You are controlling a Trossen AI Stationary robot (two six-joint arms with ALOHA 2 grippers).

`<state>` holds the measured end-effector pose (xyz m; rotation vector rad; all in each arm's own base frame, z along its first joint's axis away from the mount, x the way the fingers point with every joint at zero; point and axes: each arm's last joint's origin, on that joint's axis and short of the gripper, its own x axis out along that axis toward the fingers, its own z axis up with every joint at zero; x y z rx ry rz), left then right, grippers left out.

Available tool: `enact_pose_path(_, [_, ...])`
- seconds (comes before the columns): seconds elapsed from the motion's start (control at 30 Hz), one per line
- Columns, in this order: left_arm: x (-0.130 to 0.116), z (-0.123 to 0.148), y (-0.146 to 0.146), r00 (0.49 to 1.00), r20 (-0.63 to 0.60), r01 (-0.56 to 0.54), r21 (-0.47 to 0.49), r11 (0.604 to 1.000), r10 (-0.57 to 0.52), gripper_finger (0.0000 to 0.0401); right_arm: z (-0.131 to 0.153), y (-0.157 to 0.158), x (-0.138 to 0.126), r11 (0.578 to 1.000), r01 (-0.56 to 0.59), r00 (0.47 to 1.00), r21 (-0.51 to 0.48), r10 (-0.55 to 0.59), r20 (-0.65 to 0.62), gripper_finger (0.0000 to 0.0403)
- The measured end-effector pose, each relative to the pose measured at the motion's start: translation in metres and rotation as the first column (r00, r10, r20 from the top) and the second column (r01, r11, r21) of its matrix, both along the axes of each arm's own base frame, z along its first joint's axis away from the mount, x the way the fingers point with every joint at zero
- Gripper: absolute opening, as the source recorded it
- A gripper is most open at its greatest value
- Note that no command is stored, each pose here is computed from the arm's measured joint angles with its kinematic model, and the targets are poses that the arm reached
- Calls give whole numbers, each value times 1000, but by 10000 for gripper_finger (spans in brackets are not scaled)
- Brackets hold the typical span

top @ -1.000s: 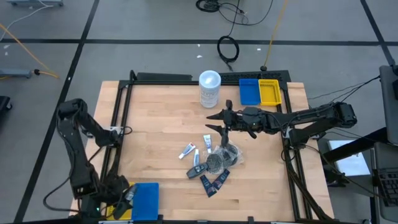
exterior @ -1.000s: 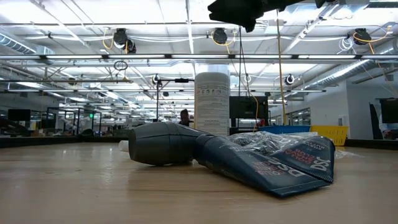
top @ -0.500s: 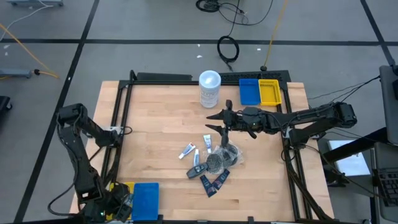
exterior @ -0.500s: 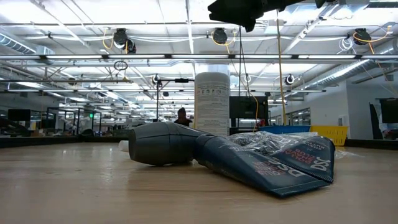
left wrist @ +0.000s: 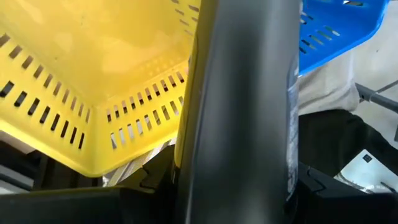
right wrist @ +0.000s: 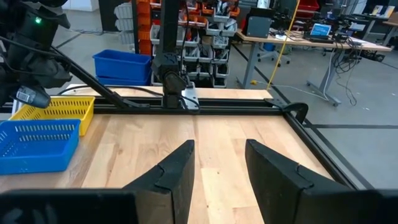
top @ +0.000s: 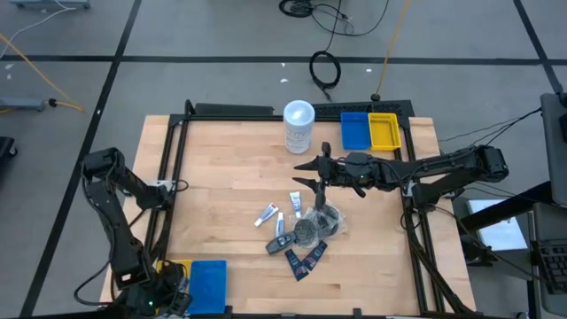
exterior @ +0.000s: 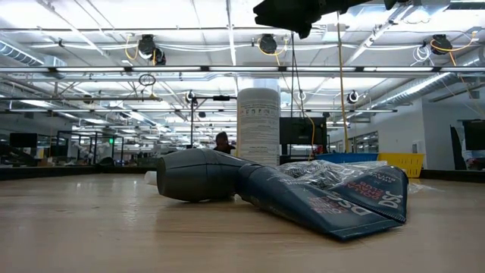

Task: Pick & Place Travel size toiletries
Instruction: Put the gray deodorant into the bottom yellow bin, then put the white toothpaste into the top blue bin

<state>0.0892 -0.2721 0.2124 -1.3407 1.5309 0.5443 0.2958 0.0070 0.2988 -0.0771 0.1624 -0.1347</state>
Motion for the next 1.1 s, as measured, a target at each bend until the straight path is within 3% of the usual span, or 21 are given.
enact_pose_path(0.13, [0,-3,-2,1000,-17,1,6,1000,0,176,0,0,0,1000,-1,1000,-5,1,-1,134])
enact_pose_path(0.33, [-5,-12,-5,988,-150,48,5,999,-47,178,0,0,0,1000,-2,1000,-9,2,-3,134])
enact_pose_path(0.5, [-6,-13,-4,989,-144,47,29,998,-42,256,0,0,0,1000,-2,1000,-9,2,-2,134])
enact_pose_path(0.6, [-6,-13,-4,989,-140,43,39,998,-37,276,0,0,0,1000,-2,1000,-9,2,-2,134])
enact_pose_path(1.1, [-2,-12,-3,999,-6,33,68,997,-33,221,0,0,0,1000,-2,1000,-9,2,-1,134])
